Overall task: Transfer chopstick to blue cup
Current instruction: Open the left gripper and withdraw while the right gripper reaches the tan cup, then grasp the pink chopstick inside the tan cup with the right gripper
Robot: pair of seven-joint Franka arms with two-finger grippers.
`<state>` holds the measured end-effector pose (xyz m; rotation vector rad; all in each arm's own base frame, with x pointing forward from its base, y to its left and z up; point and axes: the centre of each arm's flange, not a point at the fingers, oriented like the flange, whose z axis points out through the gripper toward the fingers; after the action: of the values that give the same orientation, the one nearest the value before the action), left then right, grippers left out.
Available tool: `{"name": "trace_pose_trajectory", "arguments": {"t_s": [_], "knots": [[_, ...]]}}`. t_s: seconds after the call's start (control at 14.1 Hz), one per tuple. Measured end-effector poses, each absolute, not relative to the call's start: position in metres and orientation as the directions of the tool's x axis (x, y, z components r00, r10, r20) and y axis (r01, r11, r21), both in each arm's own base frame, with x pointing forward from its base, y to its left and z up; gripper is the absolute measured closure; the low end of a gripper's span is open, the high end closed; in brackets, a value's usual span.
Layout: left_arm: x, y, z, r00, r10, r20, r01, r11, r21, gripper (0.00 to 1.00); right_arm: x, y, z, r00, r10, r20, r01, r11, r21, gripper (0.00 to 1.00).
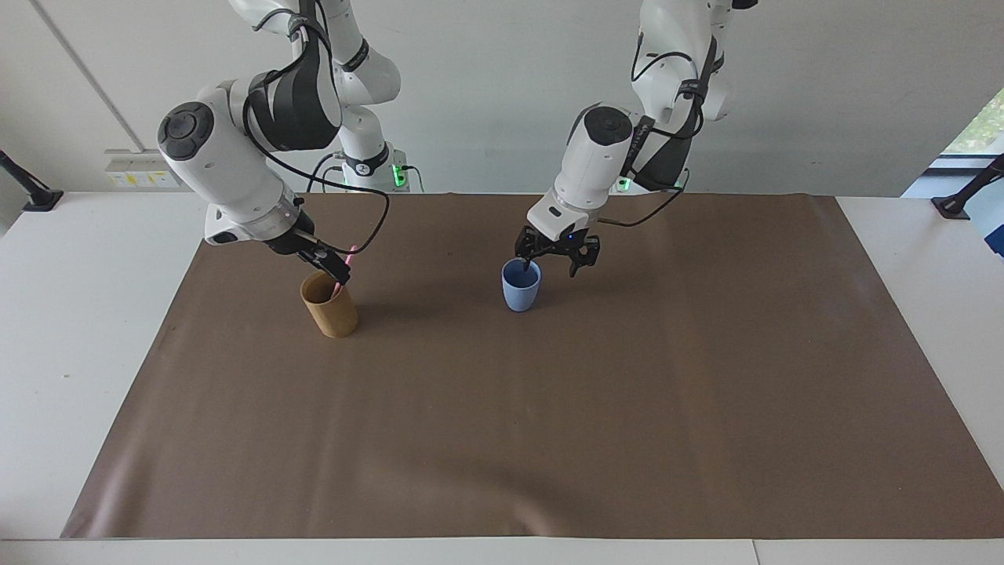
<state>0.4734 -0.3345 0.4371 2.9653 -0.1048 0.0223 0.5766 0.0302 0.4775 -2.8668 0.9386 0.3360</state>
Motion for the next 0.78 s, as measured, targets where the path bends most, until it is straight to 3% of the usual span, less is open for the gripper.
{"name": "trace_pose_trajectory", "arguments": {"t_s": [0.64,0.71,0.78], "knots": [[0.531,-0.097,0.522,0.992,-0.118,0.043,-0.122,-0.986,0.115,0.0,0.552,0.025,0.453,0.721,-0.59,-0.363,-0.654,-0.753,-0.075,0.0],[0.536,-0.079,0.538,0.989,-0.135,0.056,-0.139,-0.986,0.088,0.0,0.549,0.025,0.452,0.716,-0.591,-0.372,-0.658,-0.749,-0.079,0.07],[0.54,-0.064,0.558,0.987,-0.144,0.072,-0.149,-0.987,0.067,0.0,0.545,0.025,0.45,0.712,-0.591,-0.38,-0.662,-0.745,-0.081,0.21]]}}
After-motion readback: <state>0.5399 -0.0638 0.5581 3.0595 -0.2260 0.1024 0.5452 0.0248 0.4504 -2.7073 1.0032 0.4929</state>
